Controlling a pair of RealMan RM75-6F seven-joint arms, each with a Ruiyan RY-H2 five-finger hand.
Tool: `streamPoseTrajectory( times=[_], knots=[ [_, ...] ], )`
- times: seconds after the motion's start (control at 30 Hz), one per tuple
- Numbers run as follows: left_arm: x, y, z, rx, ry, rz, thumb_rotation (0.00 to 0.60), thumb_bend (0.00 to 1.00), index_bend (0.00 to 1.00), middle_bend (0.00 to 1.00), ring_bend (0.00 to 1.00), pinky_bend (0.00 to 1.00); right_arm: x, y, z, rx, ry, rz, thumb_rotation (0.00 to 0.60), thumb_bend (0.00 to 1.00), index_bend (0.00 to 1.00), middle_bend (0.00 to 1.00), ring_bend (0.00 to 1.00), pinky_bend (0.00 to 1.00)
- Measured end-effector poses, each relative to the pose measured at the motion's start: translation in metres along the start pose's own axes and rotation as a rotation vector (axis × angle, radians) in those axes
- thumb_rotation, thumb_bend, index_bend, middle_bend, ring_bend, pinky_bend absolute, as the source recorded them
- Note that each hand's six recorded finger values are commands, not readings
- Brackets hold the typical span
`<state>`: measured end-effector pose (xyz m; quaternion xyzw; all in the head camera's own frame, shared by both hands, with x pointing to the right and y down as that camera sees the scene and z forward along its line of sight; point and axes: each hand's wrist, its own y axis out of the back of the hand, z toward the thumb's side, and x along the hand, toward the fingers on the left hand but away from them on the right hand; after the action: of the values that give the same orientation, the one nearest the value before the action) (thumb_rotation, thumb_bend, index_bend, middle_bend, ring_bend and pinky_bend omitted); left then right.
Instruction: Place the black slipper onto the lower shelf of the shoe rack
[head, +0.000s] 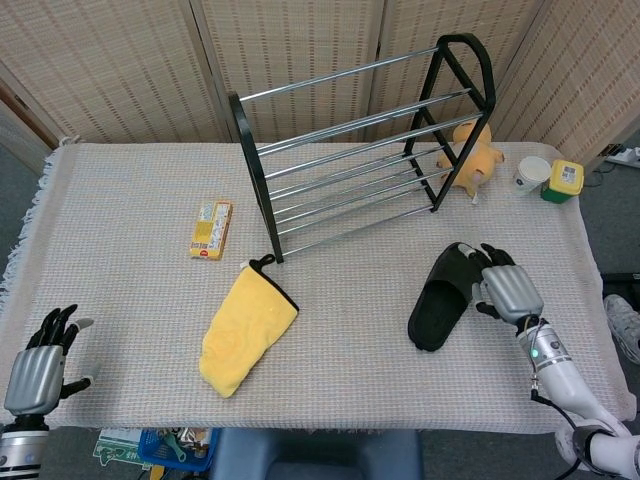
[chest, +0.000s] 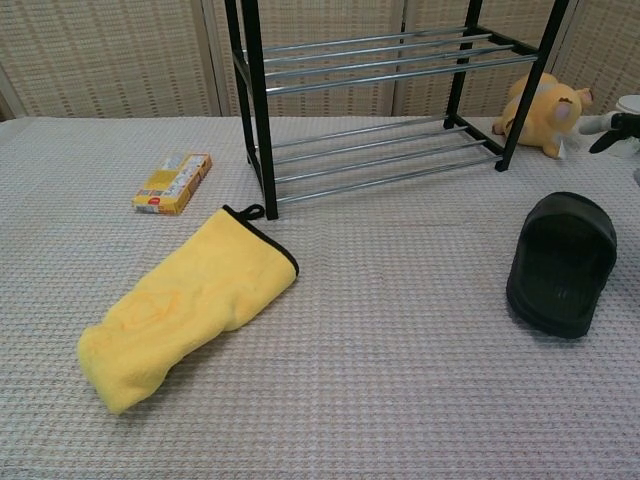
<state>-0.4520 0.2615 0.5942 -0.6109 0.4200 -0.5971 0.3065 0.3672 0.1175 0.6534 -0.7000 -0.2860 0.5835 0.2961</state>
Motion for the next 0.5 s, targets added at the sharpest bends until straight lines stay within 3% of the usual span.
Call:
streamPoseTrajectory(
  times=[0.3,0.5],
  knots=[
    [0.001,-0.002,0.005,-0.001,-0.015,-0.005,0.600,0.29,0.27,0.10,0.04,0.24,-0.004,-0.010,-0.063,-0.101,-0.172,0.073,0.600,0.75,0.00,0.10,0.06,0.15],
    [0.000,-0.001,0.007,0.001,-0.019,-0.004,0.600,0.29,0.27,0.10,0.04,0.24,-0.017,-0.031,-0.081,-0.141,-0.228,0.149,0.600,0.77,0.00,0.10,0.06,0.15]
  ],
)
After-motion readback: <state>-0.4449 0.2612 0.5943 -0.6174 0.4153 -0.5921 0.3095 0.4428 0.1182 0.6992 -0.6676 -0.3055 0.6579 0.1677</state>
